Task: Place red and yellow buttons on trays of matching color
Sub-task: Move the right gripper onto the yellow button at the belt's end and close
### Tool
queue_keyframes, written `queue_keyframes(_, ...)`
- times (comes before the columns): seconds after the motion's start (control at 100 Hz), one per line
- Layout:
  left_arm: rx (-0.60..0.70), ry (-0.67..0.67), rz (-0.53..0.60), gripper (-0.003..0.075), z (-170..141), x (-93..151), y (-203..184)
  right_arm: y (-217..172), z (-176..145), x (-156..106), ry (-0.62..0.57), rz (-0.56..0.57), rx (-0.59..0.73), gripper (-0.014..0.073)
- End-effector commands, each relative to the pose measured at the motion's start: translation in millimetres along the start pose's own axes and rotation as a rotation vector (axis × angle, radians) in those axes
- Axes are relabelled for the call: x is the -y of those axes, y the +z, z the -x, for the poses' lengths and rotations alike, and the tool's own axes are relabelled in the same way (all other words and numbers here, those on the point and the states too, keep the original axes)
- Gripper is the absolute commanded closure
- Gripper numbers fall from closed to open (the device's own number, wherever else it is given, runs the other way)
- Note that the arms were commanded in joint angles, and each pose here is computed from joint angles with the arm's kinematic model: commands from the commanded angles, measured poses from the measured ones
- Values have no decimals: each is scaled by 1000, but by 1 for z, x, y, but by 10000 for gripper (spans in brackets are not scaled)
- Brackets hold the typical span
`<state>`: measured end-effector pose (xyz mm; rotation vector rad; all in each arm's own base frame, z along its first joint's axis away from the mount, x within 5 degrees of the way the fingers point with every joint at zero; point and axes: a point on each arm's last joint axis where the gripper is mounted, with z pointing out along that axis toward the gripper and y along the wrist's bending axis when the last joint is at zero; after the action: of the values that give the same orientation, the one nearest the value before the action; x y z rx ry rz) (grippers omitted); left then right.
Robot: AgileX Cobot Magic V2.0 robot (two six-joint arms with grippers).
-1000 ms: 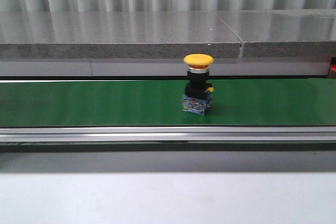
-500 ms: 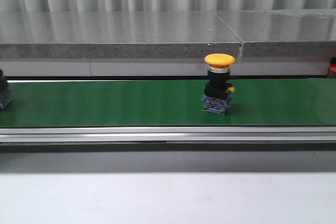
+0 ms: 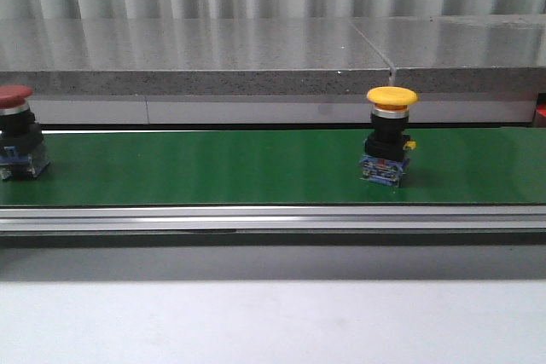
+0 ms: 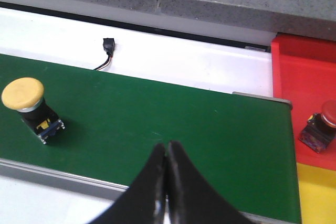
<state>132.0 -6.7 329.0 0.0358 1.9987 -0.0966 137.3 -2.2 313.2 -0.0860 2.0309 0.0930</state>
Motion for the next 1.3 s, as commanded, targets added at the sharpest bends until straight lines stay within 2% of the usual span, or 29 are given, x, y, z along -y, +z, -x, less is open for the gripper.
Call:
queue_keyframes(0.0,107,-11,-2,740,16,1,-5,-4,11,0,3,-9,60,453)
queue_keyframes(0.12,107,-11,-2,740,16,1,-5,-4,10,0,3,-1,49,137)
queue_keyframes(0.19,107,-11,-2,740,16,1,-5,-3,10,-1,2,4,43,11)
queue_keyframes(0.24,107,-11,-2,740,16,1,-5,-3,9,-1,6,8,41,-32)
queue_keyframes(0.39,107,-11,-2,740,16,1,-5,-4,10,-3,22,31,35,-36)
queue_keyframes(0.58,107,-11,-2,740,16,1,-5,8,20,-7,10,106,-53,-36)
queue_keyframes(0.77,107,-11,-2,740,16,1,-5,45,30,-13,-68,187,-138,-36)
queue_keyframes(1.03,107,-11,-2,740,16,1,-5,105,26,-19,-81,249,-290,-36)
queue_keyframes(1.29,107,-11,-2,740,16,1,-5,145,26,-24,-91,248,-321,-36)
